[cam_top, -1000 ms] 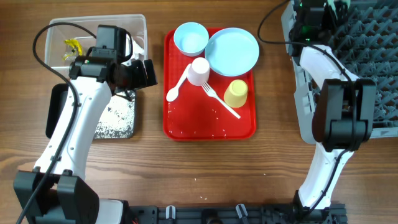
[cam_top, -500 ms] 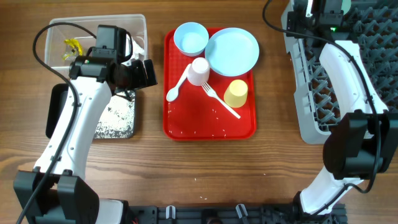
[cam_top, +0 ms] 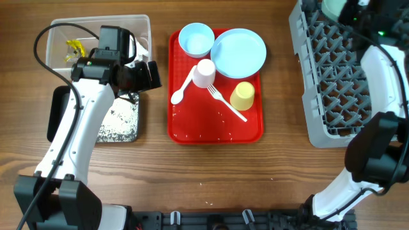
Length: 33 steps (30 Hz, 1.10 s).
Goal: Sort waste into correct bins and load items into the dishwasher rack
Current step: 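Lift the green bowl with the right gripper and carry it over the rack, then lower the green bowl into the rack slots and release it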
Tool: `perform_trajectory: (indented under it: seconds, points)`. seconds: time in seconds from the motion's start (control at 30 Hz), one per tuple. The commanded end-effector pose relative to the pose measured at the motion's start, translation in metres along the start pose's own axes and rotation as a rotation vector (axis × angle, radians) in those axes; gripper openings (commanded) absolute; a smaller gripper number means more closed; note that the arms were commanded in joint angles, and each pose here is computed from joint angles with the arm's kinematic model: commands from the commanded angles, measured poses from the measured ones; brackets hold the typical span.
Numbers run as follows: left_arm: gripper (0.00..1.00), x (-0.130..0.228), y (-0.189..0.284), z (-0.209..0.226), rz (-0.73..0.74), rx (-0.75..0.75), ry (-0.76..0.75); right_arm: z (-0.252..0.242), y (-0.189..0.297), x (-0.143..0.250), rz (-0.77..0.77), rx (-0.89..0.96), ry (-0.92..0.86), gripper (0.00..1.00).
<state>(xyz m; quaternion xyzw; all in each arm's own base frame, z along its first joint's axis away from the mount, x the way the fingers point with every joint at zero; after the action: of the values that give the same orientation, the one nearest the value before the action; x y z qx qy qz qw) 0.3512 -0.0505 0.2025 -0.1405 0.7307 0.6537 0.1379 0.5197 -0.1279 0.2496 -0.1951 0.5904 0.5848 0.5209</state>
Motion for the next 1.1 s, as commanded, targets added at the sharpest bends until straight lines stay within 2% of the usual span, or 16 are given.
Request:
perform_trajectory:
  seconds: [0.0, 0.2, 0.6, 0.9, 1.0, 1.07]
  points:
    - [1.00, -0.001, -0.001, -0.001, 0.003, 0.011, 0.015, 0.005, -0.023, 0.023, 0.067, -0.039, -0.024, 0.04]
    - [1.00, -0.001, -0.001, -0.001, 0.003, 0.011, 0.015, -0.002, -0.051, 0.057, 0.146, -0.020, -0.051, 0.05]
    - [1.00, -0.001, -0.001, -0.001, 0.003, 0.011, 0.015, -0.006, -0.062, 0.073, 0.180, -0.006, -0.051, 0.07]
    - [1.00, -0.001, -0.001, -0.001, 0.003, 0.011, 0.015, -0.010, -0.065, 0.103, 0.305, -0.002, -0.049, 0.06]
    - [1.00, -0.001, -0.001, -0.001, 0.002, 0.011, 0.015, -0.006, -0.060, 0.101, 0.318, -0.033, -0.054, 0.04]
    - [1.00, -0.001, -0.001, -0.001, 0.003, 0.011, 0.015, 0.004, -0.050, 0.083, 0.282, -0.091, -0.059, 0.05]
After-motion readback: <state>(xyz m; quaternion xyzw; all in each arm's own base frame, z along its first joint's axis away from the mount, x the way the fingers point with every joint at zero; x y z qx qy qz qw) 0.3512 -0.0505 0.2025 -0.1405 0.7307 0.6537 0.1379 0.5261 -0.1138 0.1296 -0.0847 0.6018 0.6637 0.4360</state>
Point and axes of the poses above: each gripper's point midway between its finger pads, its own y axis back along the fingers, its own z axis along the line the jaws close on, x = y × z, the point moved 5 cm from there along y, back along the fingers, and after that the axes turned 12 degrees about -y, right-handed, at the moved point
